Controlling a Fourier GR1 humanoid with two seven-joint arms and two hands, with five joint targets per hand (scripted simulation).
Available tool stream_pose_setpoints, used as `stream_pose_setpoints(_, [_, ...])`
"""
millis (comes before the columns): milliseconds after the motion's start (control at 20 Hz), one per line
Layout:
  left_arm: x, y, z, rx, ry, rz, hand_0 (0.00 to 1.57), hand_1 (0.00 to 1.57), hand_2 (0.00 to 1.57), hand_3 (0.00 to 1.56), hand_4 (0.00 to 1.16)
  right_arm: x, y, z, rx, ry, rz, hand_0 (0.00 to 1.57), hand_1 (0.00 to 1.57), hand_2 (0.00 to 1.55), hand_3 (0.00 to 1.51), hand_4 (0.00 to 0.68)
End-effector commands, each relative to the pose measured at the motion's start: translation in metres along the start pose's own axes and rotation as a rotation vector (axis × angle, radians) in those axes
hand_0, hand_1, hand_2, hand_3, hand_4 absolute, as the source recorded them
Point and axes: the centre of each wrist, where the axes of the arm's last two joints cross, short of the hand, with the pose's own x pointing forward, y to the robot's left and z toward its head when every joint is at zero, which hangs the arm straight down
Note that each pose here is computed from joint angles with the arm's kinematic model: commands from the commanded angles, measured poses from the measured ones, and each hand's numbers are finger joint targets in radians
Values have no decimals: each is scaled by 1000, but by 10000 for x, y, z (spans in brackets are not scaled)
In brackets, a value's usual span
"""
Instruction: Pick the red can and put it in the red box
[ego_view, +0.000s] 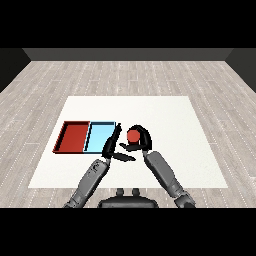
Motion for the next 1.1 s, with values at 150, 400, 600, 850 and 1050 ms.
stream_pose_setpoints(150, [-189,-192,-113,-4,39,-43,0,0,0,0,0,222,231,-133,27,-34,-48,1431,1431,1435,1401,615])
stream_pose_setpoints(400, [-197,-108,-299,-16,28,-28,0,0,0,0,0,166,315,127,70,-30,-37,1447,1447,1425,1383,615])
stream_pose_setpoints(600, [22,-237,-80,-47,28,-48,0,0,0,0,0,178,423,-31,81,-21,-43,1444,1444,1429,1383,594])
stream_pose_setpoints(850, [-87,-256,-125,-49,34,-32,0,0,0,0,0,243,315,144,76,-25,-50,1447,1447,1447,1397,555])
stream_pose_setpoints(1050, [-210,-366,-314,34,38,-123,0,0,0,0,429,187,517,87,67,-51,-61,1486,1486,1461,1406,504])
